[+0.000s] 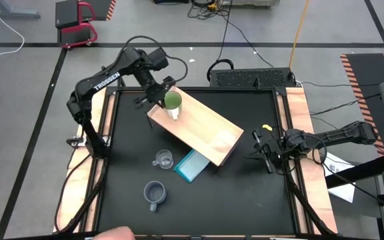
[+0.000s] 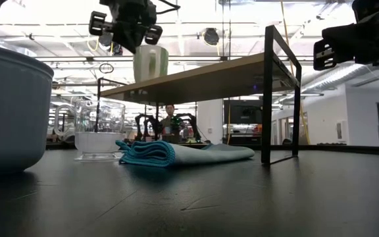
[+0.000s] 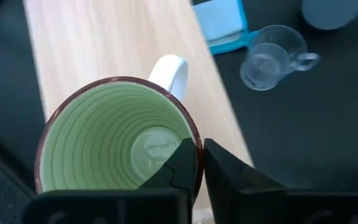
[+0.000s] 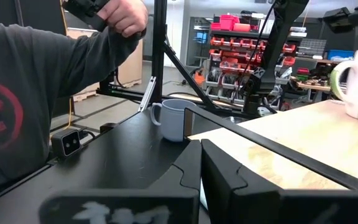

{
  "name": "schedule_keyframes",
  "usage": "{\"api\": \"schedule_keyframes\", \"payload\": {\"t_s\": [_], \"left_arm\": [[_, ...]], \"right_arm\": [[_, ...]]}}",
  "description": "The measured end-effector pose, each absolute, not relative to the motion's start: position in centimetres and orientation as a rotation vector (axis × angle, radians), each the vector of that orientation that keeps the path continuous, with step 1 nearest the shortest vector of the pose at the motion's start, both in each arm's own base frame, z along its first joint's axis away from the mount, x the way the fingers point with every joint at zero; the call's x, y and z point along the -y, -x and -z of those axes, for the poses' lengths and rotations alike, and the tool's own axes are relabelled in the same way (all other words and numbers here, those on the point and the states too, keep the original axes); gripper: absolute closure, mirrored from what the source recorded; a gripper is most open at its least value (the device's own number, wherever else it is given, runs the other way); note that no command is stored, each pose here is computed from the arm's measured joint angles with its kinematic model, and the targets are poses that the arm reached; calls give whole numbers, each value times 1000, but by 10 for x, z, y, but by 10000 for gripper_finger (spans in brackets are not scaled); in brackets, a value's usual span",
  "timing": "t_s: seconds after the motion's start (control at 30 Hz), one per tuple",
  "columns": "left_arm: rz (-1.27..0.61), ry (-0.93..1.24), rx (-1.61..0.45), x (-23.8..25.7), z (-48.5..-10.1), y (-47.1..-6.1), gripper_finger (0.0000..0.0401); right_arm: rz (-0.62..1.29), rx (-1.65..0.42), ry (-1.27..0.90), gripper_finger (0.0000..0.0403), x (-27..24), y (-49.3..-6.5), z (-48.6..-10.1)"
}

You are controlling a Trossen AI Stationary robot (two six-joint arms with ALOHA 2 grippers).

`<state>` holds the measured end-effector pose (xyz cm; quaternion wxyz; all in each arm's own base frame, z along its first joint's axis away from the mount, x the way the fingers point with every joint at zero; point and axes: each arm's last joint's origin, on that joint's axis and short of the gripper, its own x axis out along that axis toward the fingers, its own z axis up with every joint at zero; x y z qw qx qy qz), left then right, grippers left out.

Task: Stack small to large cups/mugs on shelf
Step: Put the green mug on the shelf

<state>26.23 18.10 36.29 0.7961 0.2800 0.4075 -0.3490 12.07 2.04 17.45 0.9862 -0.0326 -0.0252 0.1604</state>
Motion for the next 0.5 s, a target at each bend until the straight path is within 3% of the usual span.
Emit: {"api": "schedule_keyframes", "payload": {"t_s": [0.2, 0.5], "left_arm": [[689, -578, -883, -181, -364, -267, 316], [674, -568, -909, -175, -366, -269, 288]], "right_arm": [[-322, 50, 65, 403, -20, -121, -174], [-323, 46, 66, 403, -20, -121, -174]]}}
